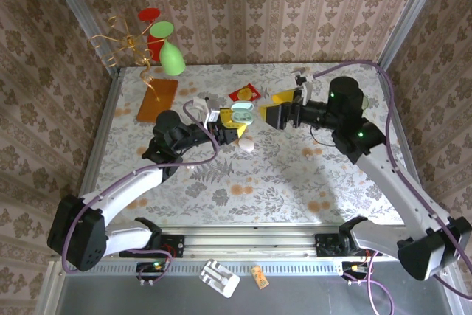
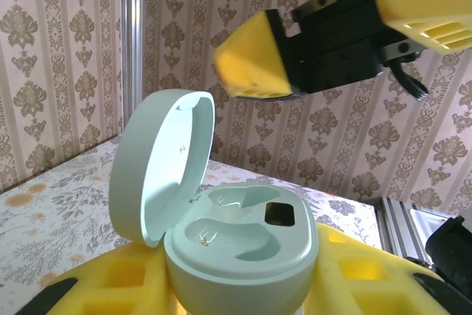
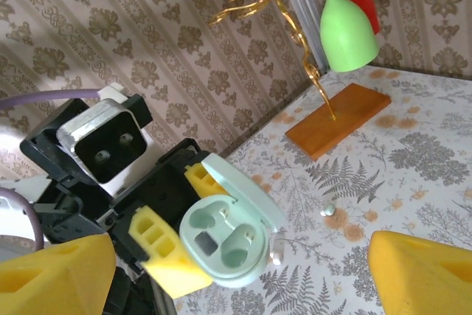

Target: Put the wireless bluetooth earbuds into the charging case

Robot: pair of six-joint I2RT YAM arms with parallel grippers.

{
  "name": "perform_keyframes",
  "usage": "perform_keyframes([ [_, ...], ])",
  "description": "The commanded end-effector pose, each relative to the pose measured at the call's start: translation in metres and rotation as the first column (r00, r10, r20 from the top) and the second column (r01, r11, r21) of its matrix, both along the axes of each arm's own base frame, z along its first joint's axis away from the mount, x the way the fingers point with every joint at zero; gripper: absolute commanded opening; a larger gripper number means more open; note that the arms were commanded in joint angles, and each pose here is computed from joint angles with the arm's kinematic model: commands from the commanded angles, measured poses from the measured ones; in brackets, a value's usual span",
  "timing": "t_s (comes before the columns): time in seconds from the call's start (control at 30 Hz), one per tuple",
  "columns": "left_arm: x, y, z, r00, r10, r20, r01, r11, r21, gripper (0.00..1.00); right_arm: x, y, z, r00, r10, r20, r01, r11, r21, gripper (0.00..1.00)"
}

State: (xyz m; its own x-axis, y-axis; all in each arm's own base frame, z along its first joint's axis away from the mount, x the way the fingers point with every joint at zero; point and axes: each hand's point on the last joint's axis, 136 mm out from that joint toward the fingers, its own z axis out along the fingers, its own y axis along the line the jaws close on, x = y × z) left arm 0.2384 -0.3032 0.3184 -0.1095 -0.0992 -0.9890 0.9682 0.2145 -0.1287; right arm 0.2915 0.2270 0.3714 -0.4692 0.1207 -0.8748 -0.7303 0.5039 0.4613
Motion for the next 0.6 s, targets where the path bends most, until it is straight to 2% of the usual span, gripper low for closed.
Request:
perform_keyframes([
  [0.0,0.001,0.007,0.011,0.997,0.033,0.073,-0.030,0.999,-0.035,0.24,0.005,-0.019,-0.023,0.991,-0.105,-0.087,0.106,0.994,0.006,0.89],
  [0.13,0.003,0.010,0.008,0.995,0.045,0.087,-0.042,0.999,-0.035,0.24,0.013,-0.050,-0.068,0.936,-0.259,-0.240,0.254,0.966,-0.054,0.86],
  [0.27,0.003,0.011,0.005,0.993,0.048,0.107,-0.044,0.998,-0.033,0.24,0.018,-0.083,-0.124,0.835,-0.427,-0.348,0.373,0.903,-0.213,0.82],
  [0.4,0.001,0.011,0.002,0.990,0.038,0.134,-0.034,0.999,-0.027,0.24,0.025,-0.104,-0.174,0.749,-0.528,-0.400,0.408,0.844,-0.349,0.82],
  [0.57,-0.005,0.012,0.000,0.988,0.022,0.153,-0.018,1.000,-0.026,0.24,0.037,-0.105,-0.212,0.701,-0.548,-0.456,0.381,0.829,-0.409,0.84],
])
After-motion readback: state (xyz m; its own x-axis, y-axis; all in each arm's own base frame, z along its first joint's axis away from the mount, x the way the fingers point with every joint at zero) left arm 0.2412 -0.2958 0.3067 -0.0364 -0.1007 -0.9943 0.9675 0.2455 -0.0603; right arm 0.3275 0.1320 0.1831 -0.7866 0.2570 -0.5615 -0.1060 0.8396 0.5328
